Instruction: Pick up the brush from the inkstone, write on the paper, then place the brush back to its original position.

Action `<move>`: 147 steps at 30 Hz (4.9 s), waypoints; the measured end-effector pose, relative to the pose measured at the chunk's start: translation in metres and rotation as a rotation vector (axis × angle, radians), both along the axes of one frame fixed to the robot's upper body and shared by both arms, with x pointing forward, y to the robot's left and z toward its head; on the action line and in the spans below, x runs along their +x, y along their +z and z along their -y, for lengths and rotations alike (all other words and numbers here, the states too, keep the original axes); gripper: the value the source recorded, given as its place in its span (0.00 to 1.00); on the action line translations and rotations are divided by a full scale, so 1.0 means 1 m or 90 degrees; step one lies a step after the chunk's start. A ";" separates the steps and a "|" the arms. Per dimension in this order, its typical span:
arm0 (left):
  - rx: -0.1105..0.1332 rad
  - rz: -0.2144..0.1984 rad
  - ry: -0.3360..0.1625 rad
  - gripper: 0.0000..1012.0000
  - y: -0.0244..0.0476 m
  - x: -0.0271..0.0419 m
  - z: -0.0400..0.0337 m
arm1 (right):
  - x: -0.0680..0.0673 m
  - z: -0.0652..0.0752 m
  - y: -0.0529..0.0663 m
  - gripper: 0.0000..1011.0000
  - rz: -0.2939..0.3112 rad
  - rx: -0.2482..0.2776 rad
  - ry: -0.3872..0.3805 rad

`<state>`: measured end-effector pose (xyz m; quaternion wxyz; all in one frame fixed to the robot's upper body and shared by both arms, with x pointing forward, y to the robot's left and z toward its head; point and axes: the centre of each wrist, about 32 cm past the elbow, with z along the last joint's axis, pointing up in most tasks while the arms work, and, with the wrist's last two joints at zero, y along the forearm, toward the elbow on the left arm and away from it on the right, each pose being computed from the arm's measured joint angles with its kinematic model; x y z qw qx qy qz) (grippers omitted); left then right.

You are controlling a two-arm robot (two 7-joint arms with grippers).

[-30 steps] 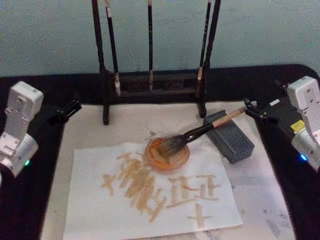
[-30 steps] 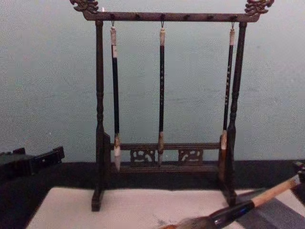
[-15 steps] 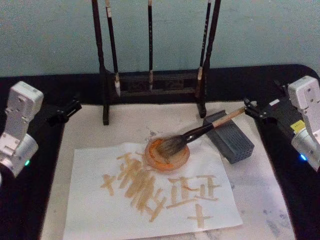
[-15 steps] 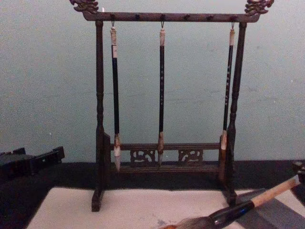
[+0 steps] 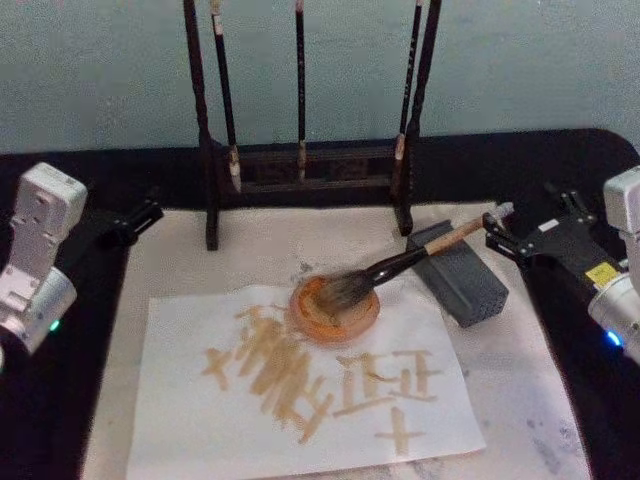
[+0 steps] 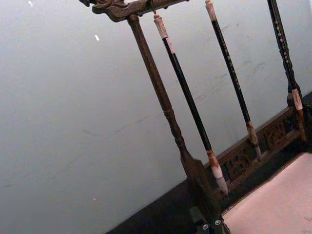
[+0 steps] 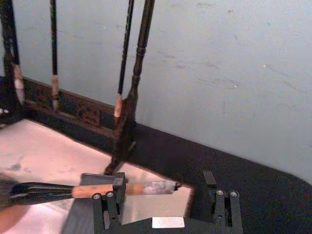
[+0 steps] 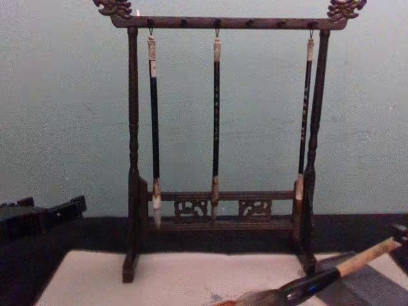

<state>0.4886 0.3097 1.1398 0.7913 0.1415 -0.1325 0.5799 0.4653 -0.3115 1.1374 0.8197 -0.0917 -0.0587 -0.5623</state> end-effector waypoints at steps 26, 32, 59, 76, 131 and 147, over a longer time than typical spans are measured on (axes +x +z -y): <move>0.000 0.000 0.000 0.99 0.0000 0.0000 0.0000 | -0.011 0.003 -0.032 0.99 -0.111 0.322 0.064; 0.000 0.000 0.000 0.99 0.0000 0.0000 0.0000 | -0.011 0.003 -0.039 0.99 -0.134 0.380 0.059; 0.000 0.000 0.000 0.99 0.0000 0.0000 0.0000 | 0.006 -0.002 -0.055 0.99 -0.183 0.600 0.040; 0.000 0.000 0.000 0.99 0.0000 0.0000 0.0000 | 0.014 -0.004 -0.065 0.99 -0.203 0.663 0.032; 0.000 0.000 0.000 0.99 0.0000 0.0000 0.0000 | 0.030 -0.016 -0.079 0.99 -0.233 0.722 0.039; 0.000 0.000 0.000 0.99 0.0000 0.0000 0.0000 | 0.029 -0.016 -0.079 0.99 -0.232 0.724 0.038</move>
